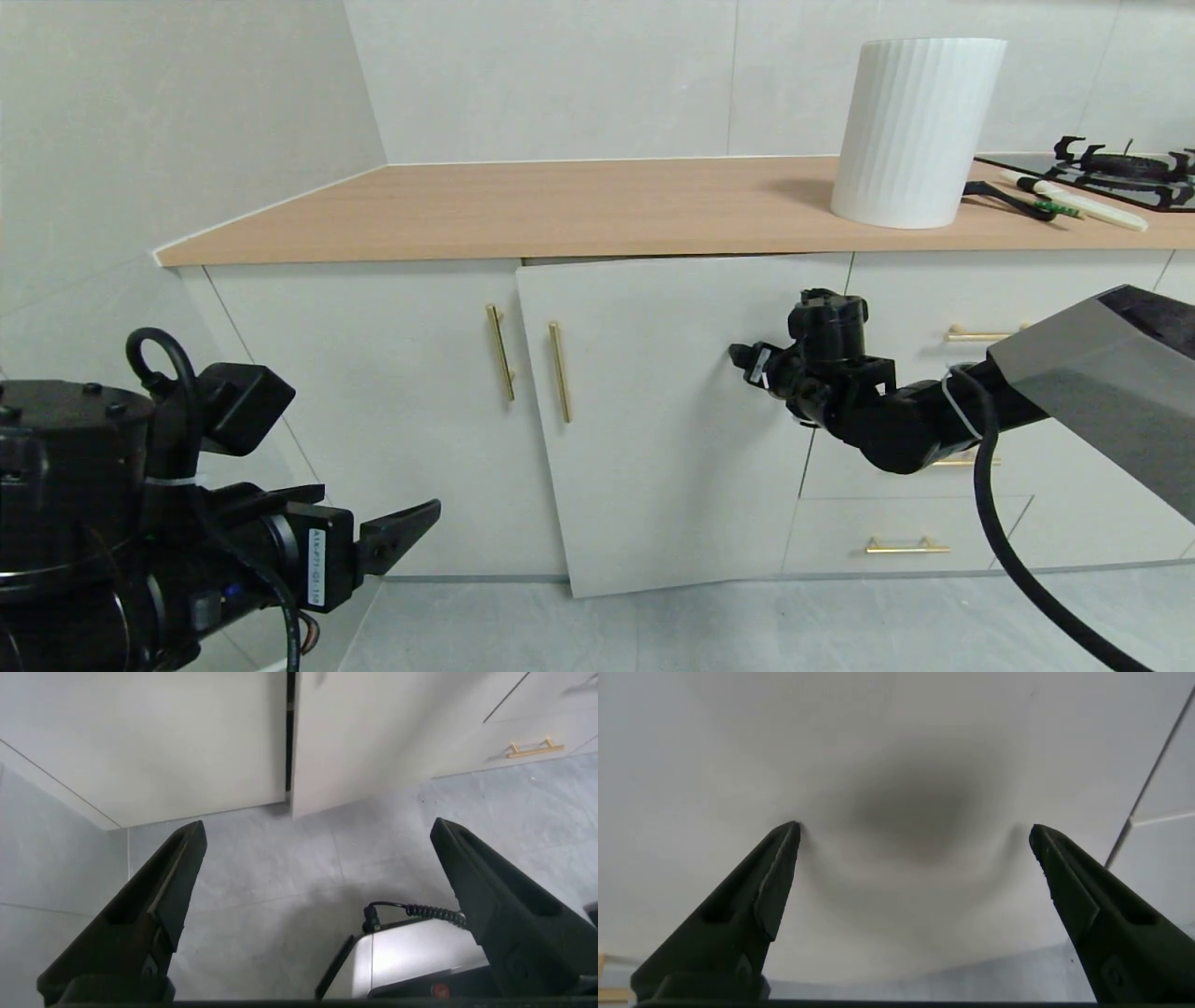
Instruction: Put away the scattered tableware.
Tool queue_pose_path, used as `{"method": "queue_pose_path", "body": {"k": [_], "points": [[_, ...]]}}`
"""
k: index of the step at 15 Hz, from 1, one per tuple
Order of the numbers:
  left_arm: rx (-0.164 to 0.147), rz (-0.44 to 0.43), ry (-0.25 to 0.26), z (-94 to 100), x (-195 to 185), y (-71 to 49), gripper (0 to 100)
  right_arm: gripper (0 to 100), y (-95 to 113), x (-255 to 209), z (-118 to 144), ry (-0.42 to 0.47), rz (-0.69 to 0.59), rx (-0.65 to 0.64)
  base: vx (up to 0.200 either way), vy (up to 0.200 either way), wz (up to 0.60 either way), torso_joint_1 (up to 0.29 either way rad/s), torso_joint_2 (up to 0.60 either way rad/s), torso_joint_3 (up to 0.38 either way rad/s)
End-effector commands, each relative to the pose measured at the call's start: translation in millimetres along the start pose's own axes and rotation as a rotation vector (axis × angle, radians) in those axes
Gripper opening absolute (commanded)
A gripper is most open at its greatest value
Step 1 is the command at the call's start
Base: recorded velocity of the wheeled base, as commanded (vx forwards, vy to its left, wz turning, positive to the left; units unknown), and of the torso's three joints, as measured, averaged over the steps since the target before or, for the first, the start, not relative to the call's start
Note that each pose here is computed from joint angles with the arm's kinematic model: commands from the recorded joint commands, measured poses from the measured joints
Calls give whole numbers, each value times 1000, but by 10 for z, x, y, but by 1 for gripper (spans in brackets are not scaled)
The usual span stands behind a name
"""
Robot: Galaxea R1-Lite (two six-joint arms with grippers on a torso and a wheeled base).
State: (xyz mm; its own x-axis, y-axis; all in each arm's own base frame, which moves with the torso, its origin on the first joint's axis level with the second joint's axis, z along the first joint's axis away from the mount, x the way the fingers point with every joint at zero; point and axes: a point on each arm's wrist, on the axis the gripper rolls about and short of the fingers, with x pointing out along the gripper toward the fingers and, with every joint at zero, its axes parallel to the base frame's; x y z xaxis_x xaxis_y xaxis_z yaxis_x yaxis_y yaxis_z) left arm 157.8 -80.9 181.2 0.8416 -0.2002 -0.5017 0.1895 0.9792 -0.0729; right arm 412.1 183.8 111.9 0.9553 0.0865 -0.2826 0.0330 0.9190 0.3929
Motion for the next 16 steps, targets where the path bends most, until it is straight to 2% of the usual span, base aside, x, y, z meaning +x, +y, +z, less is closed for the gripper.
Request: {"method": "queue_pose_path", "body": {"k": [1,7,10,12,14,15,16], "points": [[0,1,0,1,1,0,100,100,-44,79,-23,-3,-16,1,0,0,0,0,0,0],[-1,0,-2,8,3,-2,100,100,-49,231,-30,-51,-68,10,0,0,0,0,0,0],[-1,0,-2,8,3,-2,100,100,-37,144,45,-50,-62,10,0,0,0,0,0,0],[-1,0,-2,8,3,-2,100,100,-11,-115,102,18,24,2,0,0,0,0,0,0],[-1,0,-3,10,-1,-2,100,100,-30,-517,178,139,202,-5,0,0,0,0,0,0],[-2,-1,-6,12,-8,0,100,100,-42,-645,213,174,262,-6,0,0,0,0,0,0],[-2,-1,-6,12,-8,0,100,100,-41,-682,237,170,272,-18,0,0,0,0,0,0]]}}
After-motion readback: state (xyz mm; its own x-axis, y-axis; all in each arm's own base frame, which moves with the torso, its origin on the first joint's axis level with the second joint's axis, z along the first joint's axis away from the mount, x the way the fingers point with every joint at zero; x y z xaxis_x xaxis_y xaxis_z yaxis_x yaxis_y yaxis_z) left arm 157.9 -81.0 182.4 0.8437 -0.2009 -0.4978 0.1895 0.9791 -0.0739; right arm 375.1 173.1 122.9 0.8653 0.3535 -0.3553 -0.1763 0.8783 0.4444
